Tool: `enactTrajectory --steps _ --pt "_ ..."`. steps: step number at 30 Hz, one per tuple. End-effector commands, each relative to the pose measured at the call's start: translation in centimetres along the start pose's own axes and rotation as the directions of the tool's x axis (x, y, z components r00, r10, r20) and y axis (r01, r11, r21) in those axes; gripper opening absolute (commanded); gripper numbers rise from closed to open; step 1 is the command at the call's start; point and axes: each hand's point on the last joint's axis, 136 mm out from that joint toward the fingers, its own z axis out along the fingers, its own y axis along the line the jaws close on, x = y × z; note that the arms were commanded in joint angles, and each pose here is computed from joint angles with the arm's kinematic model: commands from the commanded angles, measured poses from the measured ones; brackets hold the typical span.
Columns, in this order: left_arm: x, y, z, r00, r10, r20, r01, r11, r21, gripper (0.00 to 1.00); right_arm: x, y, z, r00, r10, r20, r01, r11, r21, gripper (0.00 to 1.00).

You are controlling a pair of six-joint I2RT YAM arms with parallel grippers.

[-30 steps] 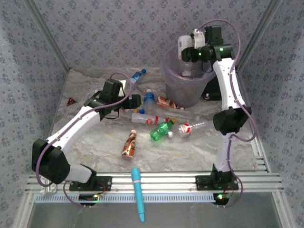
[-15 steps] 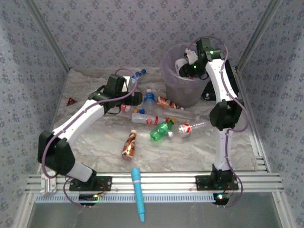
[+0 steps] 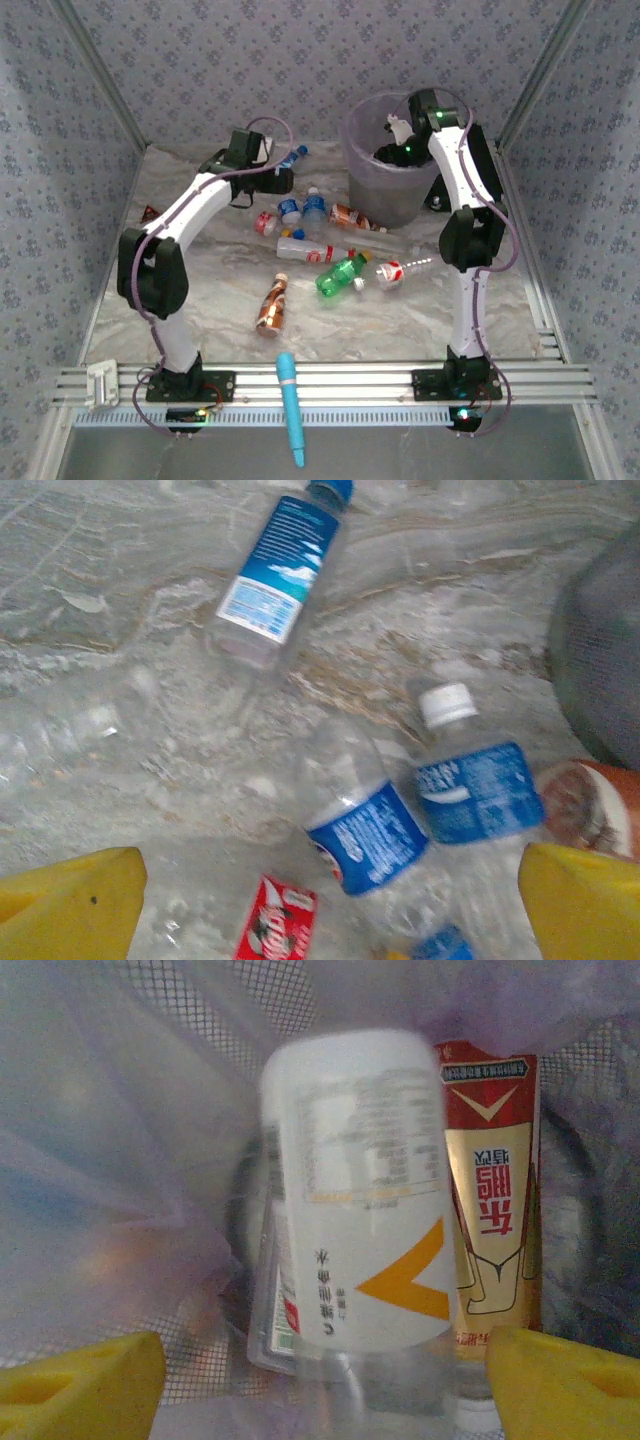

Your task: Put the plastic bottles in the bin

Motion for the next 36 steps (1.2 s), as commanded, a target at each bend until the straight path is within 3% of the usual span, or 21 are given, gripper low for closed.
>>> enactTrajectory --steps 1,5,11,18,24,36 --pt "-2.0 -0.1 0.7 0.999 0.038 0.022 -0.038 0.999 0.015 0.97 -1.3 0.5 -4.2 0.998 -0.022 0.063 0.020 0.999 0.031 0.85" --pt "-3.0 0.3 2.8 0.998 0.062 0.019 -0.063 0.998 0.005 0.98 -2.5 1.4 -8.7 0.986 -0.051 0.158 0.042 0.997 0.058 0.86" --pt "-4.1 1.2 6.0 0.994 0.106 0.000 -0.106 0.994 -0.032 0.99 -3.5 4.0 -19.2 0.913 -0.073 0.402 0.047 0.996 0.075 0.87" --pt "-5.1 1.7 9.0 0.991 0.124 -0.045 -0.124 0.992 -0.001 1.00 0.0 7.9 -27.4 0.829 -0.062 0.557 0.055 0.998 0.029 0.88" --pt "-4.2 2.3 11.7 0.989 0.079 -0.128 -0.068 0.994 0.083 1.00 5.2 10.4 -29.1 0.786 -0.013 0.618 0.040 0.999 -0.029 0.88" --pt "-2.1 2.7 15.8 0.984 0.044 -0.171 -0.028 0.995 0.093 0.96 10.6 10.7 -27.9 0.811 0.021 0.585 -0.010 1.000 -0.023 0.89"
